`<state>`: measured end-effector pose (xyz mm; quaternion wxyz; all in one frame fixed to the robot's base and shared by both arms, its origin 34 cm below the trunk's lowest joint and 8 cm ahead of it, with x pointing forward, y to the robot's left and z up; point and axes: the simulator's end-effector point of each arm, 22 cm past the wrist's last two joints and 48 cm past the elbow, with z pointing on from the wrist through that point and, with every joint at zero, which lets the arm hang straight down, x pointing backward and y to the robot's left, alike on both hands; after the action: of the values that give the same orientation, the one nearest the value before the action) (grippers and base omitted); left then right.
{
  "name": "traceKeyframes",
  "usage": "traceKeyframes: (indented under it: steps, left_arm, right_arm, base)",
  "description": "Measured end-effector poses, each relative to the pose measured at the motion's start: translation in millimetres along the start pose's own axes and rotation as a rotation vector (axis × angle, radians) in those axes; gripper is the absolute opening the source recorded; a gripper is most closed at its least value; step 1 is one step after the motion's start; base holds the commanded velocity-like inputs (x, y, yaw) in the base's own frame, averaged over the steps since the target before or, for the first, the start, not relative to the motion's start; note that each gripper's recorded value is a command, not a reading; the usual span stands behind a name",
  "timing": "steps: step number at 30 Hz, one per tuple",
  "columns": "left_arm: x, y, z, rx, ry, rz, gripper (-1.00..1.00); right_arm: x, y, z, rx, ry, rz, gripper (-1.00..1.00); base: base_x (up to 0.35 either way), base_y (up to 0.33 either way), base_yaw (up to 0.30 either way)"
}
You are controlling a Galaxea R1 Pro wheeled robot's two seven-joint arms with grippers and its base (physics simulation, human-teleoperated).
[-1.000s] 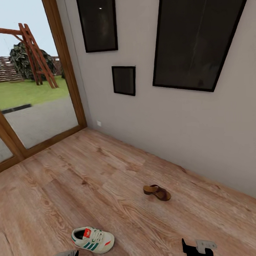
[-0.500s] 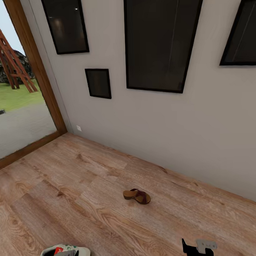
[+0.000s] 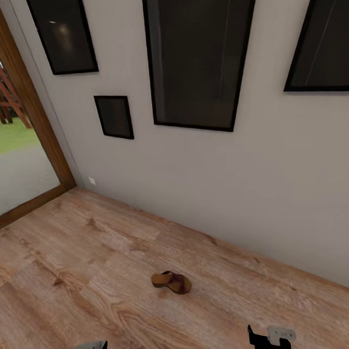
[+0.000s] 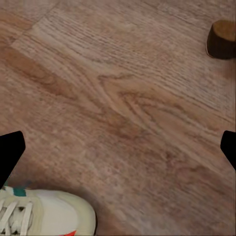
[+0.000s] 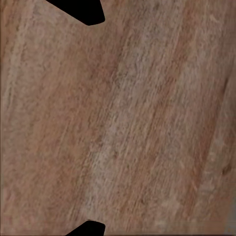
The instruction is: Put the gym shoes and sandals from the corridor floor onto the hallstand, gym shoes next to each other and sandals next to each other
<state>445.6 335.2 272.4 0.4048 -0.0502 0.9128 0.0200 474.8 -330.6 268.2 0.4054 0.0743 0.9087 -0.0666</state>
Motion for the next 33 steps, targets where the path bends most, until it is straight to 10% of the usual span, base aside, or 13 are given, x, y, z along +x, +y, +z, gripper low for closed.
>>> traceKeyframes:
  steps: [15,33]
  left_arm:
    - [-1.3,0.4,0.1,0.0,-0.004,0.001,1.0]
    - [-1.4,0.4,0.3,0.0,-0.004,0.001,1.0]
  right_arm:
    - [-0.2,0.1,0.0,0.0,0.0,-0.001,1.0]
    - [0.2,-0.5,0.1,0.0,0.001,-0.002,1.0]
  base:
    - [0.215,-0.22,-0.011]
    - [0.266,0.022,-0.257]
